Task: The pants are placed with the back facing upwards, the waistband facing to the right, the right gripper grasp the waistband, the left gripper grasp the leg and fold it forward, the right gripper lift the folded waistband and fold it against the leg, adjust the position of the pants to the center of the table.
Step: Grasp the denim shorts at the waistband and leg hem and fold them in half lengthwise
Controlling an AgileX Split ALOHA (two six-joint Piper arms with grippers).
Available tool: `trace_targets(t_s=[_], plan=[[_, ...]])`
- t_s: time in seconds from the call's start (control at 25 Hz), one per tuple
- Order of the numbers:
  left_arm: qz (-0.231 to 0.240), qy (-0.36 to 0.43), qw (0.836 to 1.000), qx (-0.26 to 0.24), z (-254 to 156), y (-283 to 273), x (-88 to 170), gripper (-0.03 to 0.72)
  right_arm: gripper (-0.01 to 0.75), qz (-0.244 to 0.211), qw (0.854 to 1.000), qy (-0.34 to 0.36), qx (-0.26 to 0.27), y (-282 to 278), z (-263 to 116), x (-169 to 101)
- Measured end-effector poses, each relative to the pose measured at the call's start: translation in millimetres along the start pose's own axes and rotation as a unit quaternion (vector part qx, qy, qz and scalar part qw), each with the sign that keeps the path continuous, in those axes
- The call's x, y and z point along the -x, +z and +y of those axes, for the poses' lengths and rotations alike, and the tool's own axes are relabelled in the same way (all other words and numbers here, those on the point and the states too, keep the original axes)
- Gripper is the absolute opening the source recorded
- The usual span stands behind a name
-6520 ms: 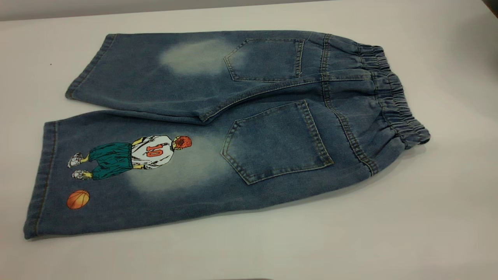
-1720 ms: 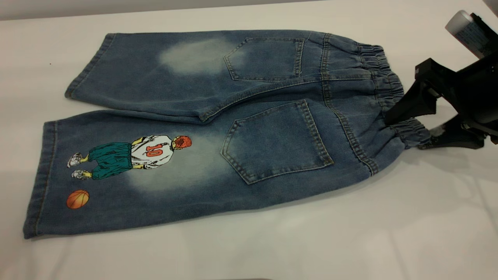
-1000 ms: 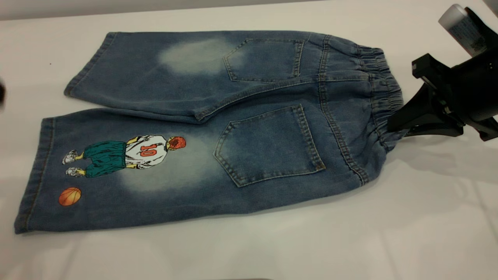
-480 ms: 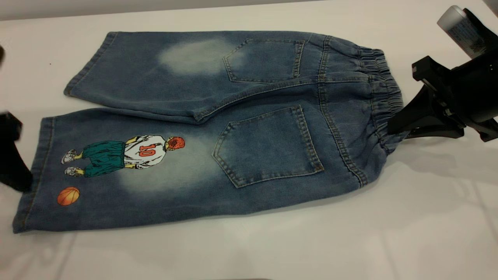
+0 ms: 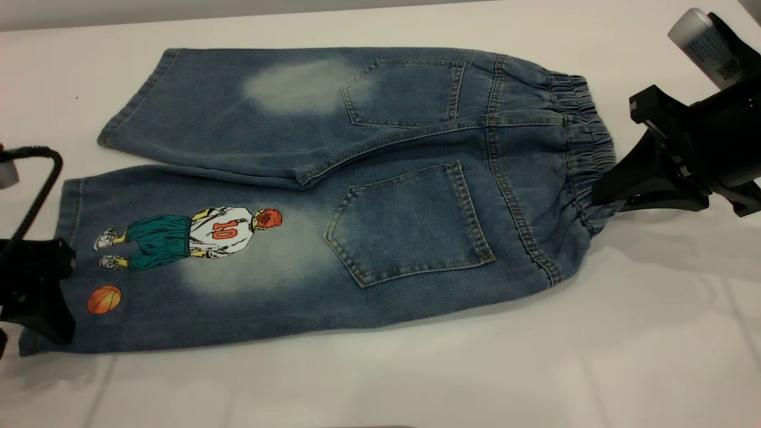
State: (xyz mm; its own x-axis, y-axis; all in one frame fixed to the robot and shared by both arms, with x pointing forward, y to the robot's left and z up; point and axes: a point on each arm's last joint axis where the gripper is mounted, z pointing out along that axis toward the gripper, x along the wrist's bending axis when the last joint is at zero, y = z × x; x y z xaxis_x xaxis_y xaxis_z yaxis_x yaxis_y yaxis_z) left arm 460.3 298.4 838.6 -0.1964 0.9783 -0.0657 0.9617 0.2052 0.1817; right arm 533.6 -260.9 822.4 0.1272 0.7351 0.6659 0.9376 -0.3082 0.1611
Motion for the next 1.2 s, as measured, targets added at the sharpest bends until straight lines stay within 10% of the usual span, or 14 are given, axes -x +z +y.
trace_targets(t_s=[0.32, 0.6, 1.2], plan=[[0.007, 0.001, 1.0, -0.017, -3, 14, -2, 0.411, 0.029, 0.0, 1.0, 0.0, 0.0, 0, 0, 0], [0.005, 0.003, 1.0, -0.013, 2, 15, 1, 0.052, 0.029, 0.005, 1.0, -0.005, -0.005, 0, -1, -1], [-0.037, 0.014, 0.995, 0.087, 42, -58, 15, 0.036, 0.029, 0.05, 0.998, -0.021, 0.011, -12, 4, -20]])
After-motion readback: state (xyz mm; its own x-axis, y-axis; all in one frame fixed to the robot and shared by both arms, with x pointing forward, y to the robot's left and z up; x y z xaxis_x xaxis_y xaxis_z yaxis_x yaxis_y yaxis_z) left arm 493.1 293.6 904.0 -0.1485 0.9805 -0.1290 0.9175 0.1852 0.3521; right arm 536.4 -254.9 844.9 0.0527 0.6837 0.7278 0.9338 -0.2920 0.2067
